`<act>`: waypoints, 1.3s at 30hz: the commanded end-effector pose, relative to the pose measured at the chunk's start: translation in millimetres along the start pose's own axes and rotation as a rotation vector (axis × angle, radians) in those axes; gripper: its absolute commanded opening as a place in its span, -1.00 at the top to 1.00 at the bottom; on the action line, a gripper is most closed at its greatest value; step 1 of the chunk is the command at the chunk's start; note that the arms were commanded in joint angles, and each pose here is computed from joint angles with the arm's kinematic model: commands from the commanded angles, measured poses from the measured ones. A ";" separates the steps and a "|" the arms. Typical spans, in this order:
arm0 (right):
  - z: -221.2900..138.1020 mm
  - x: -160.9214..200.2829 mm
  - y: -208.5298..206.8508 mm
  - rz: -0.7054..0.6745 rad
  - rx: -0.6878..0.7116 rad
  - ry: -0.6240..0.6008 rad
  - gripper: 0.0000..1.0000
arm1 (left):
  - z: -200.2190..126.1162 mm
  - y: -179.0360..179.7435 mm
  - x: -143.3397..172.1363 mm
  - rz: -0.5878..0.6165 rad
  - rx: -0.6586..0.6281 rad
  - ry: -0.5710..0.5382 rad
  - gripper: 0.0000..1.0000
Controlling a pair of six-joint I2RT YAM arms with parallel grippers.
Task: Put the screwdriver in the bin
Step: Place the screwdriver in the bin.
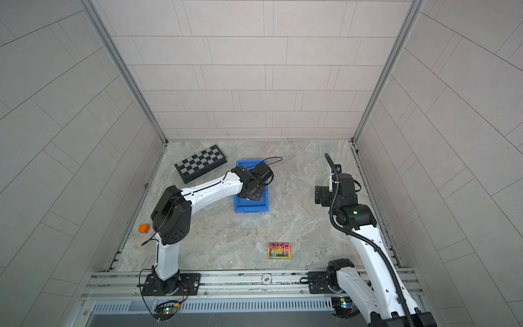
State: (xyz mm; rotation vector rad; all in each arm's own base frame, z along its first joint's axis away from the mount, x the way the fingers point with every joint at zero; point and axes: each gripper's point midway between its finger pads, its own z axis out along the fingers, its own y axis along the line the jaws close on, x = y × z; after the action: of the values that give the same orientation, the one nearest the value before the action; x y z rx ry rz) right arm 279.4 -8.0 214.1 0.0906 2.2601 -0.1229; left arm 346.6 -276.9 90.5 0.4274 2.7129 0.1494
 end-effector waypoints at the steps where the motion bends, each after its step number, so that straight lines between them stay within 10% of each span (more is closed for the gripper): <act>1: -2.4 2.1 -3.8 -0.012 0.016 -0.001 -0.97 | 17.6 8.2 2.3 -0.033 -0.025 0.026 0.72; 39: -0.9 5.0 -2.0 -0.010 0.007 0.006 -0.97 | 51.6 -2.9 10.9 0.046 -0.089 0.077 0.47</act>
State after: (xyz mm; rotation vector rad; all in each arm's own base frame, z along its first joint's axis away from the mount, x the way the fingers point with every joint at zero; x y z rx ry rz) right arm 279.3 -8.3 214.1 0.0914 2.2599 -0.1246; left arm 353.0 -273.5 32.8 0.4675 2.7773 0.2775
